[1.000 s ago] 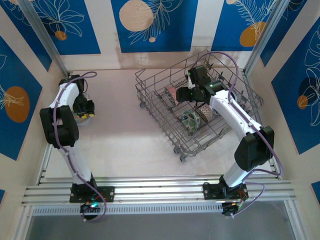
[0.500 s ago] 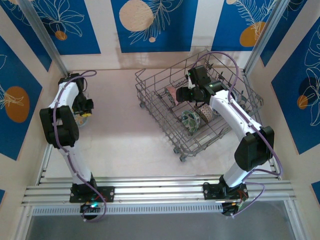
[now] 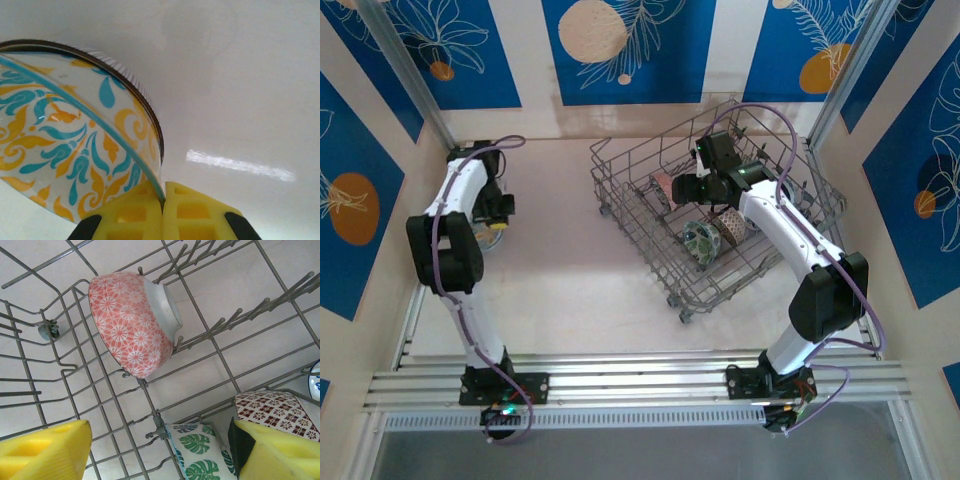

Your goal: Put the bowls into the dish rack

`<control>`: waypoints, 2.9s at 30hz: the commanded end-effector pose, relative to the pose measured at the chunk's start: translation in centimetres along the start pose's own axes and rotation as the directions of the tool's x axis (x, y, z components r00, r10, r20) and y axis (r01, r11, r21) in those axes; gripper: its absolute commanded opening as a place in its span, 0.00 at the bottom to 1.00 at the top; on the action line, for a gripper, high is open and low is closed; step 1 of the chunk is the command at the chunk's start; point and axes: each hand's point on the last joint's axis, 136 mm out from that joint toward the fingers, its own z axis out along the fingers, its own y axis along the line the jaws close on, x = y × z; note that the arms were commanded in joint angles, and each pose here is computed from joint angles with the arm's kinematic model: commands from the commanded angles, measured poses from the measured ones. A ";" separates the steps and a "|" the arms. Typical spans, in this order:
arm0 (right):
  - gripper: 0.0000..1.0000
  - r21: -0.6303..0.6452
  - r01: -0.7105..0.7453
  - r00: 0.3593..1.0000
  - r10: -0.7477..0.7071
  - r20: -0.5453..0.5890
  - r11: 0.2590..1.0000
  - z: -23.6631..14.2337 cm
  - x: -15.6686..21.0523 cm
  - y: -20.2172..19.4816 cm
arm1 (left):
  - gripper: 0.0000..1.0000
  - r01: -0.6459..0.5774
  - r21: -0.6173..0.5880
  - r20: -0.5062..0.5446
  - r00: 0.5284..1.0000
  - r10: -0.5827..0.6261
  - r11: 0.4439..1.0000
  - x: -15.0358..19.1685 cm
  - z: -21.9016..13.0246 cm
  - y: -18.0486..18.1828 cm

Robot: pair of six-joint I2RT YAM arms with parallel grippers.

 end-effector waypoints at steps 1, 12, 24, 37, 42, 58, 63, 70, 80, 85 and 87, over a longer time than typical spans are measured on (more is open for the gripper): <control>0.74 -0.032 -0.010 1.000 0.011 0.003 0.999 -0.3 0.1 0.6 | 0.03 -0.075 0.014 -0.051 0.996 0.075 0.997 0.8 -0.3 -2.2; 0.74 -0.039 -0.011 1.000 0.011 0.003 0.999 -0.2 0.0 0.6 | 0.01 -0.155 -0.020 -0.052 0.987 0.153 0.988 0.8 -1.9 -4.3; 0.74 -0.068 -0.011 1.000 0.012 0.017 0.998 -0.5 -0.8 1.2 | 0.00 -0.117 -0.035 0.092 0.988 0.120 0.993 -0.6 -7.4 -3.7; 0.73 -0.069 0.006 0.999 -0.003 0.044 0.998 -1.9 -1.5 1.6 | 0.00 -0.031 0.095 0.237 0.971 0.008 0.995 -1.9 -12.4 -5.1; 0.71 -0.075 0.042 0.995 -0.035 0.096 0.996 -3.6 -2.7 2.7 | 0.00 0.035 0.234 0.306 0.946 -0.107 0.972 -2.1 -15.6 -6.4; 0.65 -0.311 0.238 0.911 -0.101 0.400 0.920 -11.1 -3.4 17.7 | 0.00 0.162 0.684 0.325 0.805 -0.496 0.711 0.4 -24.5 -11.2; 0.63 -0.362 0.294 0.894 -0.120 0.432 0.885 -11.5 -2.8 22.6 | 0.00 0.137 0.741 0.339 0.769 -0.542 0.657 1.8 -27.2 -12.9; 0.61 -0.363 0.360 0.847 -0.138 0.513 0.860 -10.4 -1.5 28.6 | 0.00 0.100 0.778 0.339 0.764 -0.549 0.620 3.4 -29.3 -14.5; 0.58 -0.275 0.321 0.796 -0.101 0.597 0.906 -7.6 -3.6 29.7 | 0.00 0.088 0.796 0.331 0.765 -0.552 0.599 3.8 -30.1 -14.9; 0.54 -0.229 0.273 0.772 -0.070 0.632 0.934 -6.6 -4.7 29.5 | 0.00 0.090 0.801 0.320 0.771 -0.550 0.592 3.7 -29.9 -15.3; 0.52 -0.202 0.252 0.769 -0.069 0.636 0.946 -5.9 -5.1 29.2 | 0.00 0.088 0.802 0.320 0.772 -0.550 0.590 3.6 -30.0 -15.4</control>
